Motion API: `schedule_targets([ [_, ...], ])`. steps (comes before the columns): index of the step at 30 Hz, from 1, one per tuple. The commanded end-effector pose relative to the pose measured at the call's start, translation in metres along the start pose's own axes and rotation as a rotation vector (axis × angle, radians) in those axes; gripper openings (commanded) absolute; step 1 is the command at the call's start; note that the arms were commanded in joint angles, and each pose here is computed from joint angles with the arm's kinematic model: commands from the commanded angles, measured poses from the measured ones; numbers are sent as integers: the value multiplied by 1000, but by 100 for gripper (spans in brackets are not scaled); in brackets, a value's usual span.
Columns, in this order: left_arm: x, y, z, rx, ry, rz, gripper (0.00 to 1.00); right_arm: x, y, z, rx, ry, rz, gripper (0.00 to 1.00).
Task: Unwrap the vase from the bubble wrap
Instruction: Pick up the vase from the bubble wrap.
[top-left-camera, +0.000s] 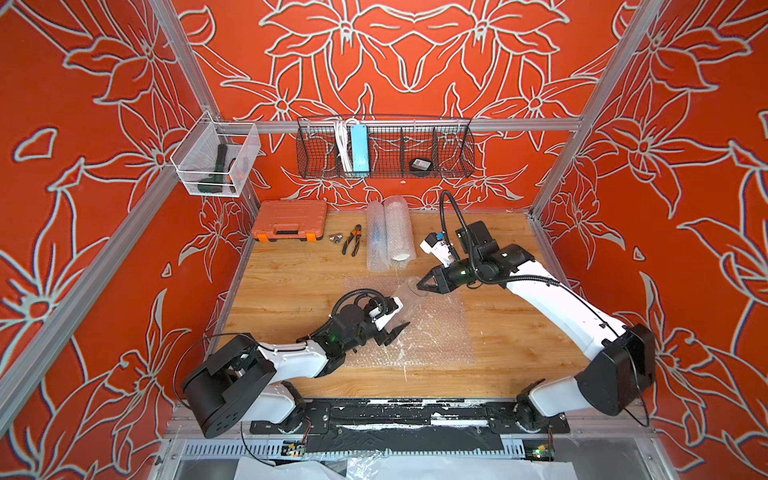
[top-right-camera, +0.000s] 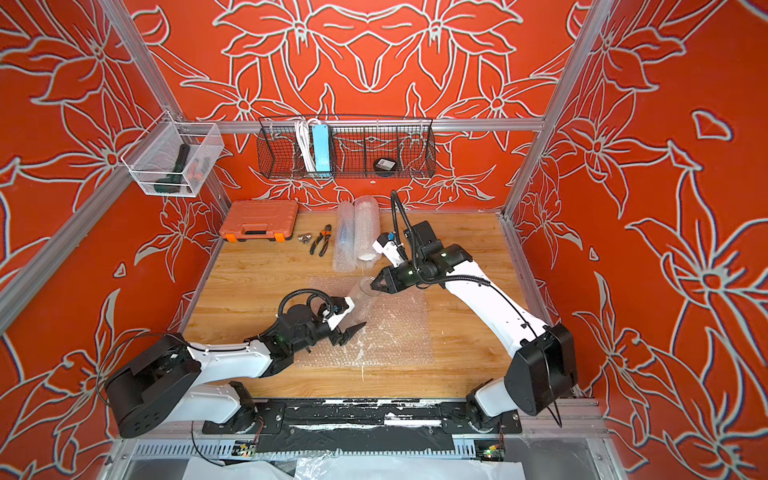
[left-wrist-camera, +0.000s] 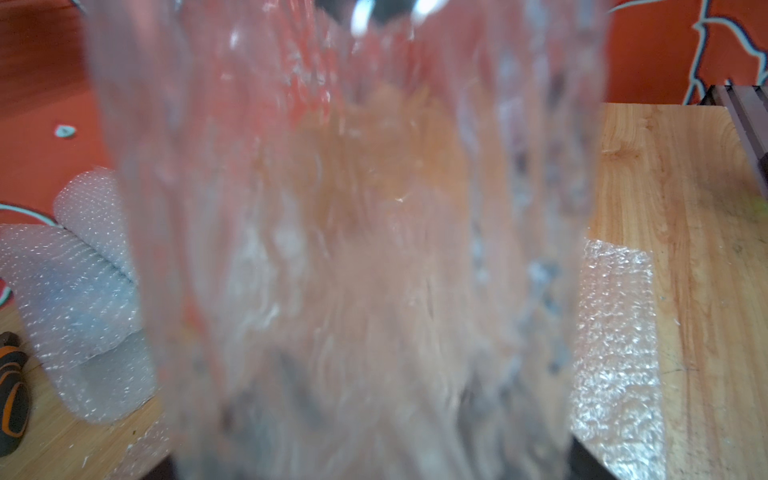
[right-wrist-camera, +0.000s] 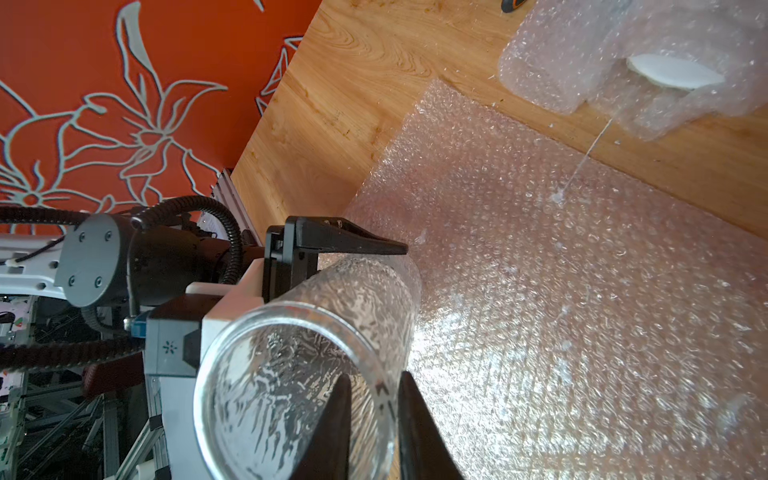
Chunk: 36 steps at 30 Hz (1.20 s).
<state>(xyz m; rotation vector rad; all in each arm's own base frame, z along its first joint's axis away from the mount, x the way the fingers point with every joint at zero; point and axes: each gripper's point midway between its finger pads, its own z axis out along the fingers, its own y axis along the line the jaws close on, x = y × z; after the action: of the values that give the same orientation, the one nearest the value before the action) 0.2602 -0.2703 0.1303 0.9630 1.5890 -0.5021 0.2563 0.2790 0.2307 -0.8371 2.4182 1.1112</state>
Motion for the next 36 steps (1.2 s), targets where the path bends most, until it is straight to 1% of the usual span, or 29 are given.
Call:
schedule_targets([
  [1, -45, 8, 1, -21, -140, 36, 63, 1, 1, -1, 15, 21, -6, 19],
  [9, -45, 8, 2, -19, -137, 33, 64, 4, -3, -1, 53, 36, 2, 7],
  [16, -42, 6, 4, -4, -126, 39, 66, 1, -3, -4, 76, 32, -3, 0],
  [19, -43, 4, 5, 6, -125, 39, 64, 2, -2, -3, 65, 37, -2, 0],
  [22, -45, 4, 5, 11, -128, 40, 64, 4, 0, 0, 50, 46, -1, 8],
  [27, -46, 3, 7, 22, -121, 47, 63, 8, 1, 6, 38, 70, -1, 22],
  [29, -47, 3, 7, 24, -120, 48, 63, 11, 2, 9, 32, 82, -2, 27],
  [32, -47, 3, 8, 25, -116, 48, 63, 12, 1, 12, 30, 91, -3, 26],
  [33, -47, 3, 8, 24, -114, 50, 63, 13, 1, 13, 33, 94, -3, 24],
  [36, -45, 4, 9, 21, -107, 47, 63, 14, -2, 13, 57, 99, -3, 13],
])
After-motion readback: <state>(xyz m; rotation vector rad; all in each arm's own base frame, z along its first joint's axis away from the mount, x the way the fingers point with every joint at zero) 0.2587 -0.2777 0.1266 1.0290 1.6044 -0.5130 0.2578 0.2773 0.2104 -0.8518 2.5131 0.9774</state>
